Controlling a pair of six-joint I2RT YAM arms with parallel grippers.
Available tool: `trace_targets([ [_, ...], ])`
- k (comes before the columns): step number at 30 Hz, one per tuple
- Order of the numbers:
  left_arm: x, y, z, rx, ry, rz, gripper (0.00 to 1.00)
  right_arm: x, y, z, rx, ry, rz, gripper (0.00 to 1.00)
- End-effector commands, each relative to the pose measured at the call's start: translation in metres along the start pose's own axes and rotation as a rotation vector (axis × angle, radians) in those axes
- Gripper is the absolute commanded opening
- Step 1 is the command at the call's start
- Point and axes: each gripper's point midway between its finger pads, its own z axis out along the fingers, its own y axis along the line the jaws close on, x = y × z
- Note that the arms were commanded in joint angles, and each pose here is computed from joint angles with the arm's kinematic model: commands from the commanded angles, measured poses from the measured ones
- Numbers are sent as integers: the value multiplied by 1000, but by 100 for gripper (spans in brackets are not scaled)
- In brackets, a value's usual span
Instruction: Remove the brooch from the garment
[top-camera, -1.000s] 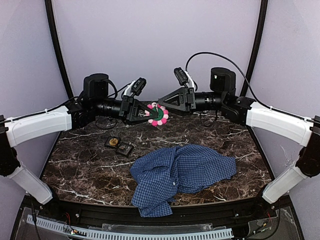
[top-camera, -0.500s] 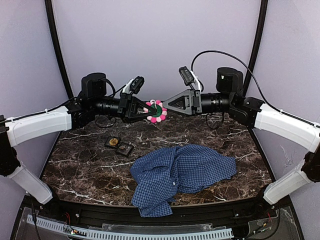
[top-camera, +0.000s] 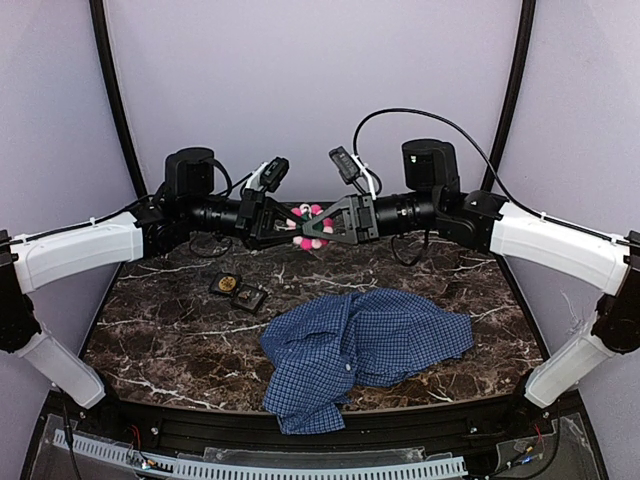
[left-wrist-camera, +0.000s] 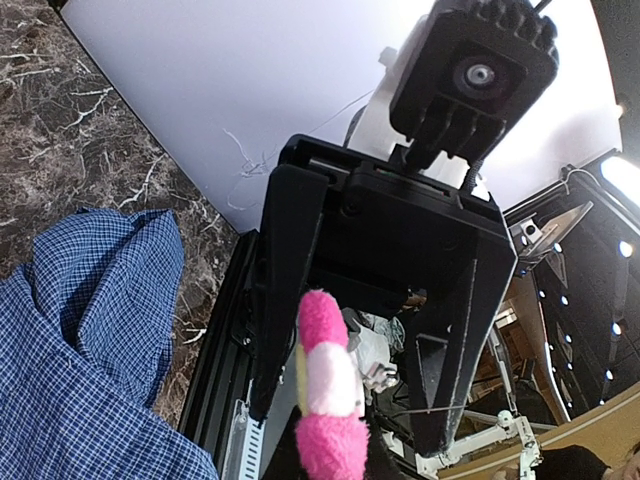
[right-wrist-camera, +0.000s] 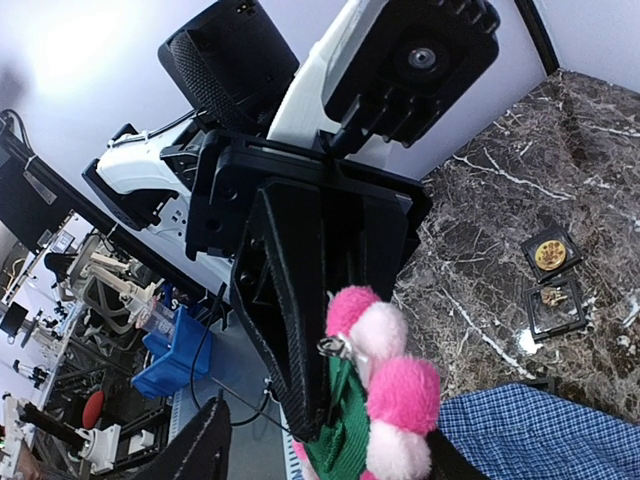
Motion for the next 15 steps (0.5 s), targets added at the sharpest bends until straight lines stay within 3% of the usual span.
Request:
trace_targets([
  [1,-1,-5,-2,0,5,25,1,-8,3,5,-1,-16,-18,47],
  [7,0,-3,-2,-14,15,30,1,-8,2,7,-8,-18,-3,31],
  [15,5,1,-3,-43,47,53,1,-2,-2,12,-29,12,31,22],
])
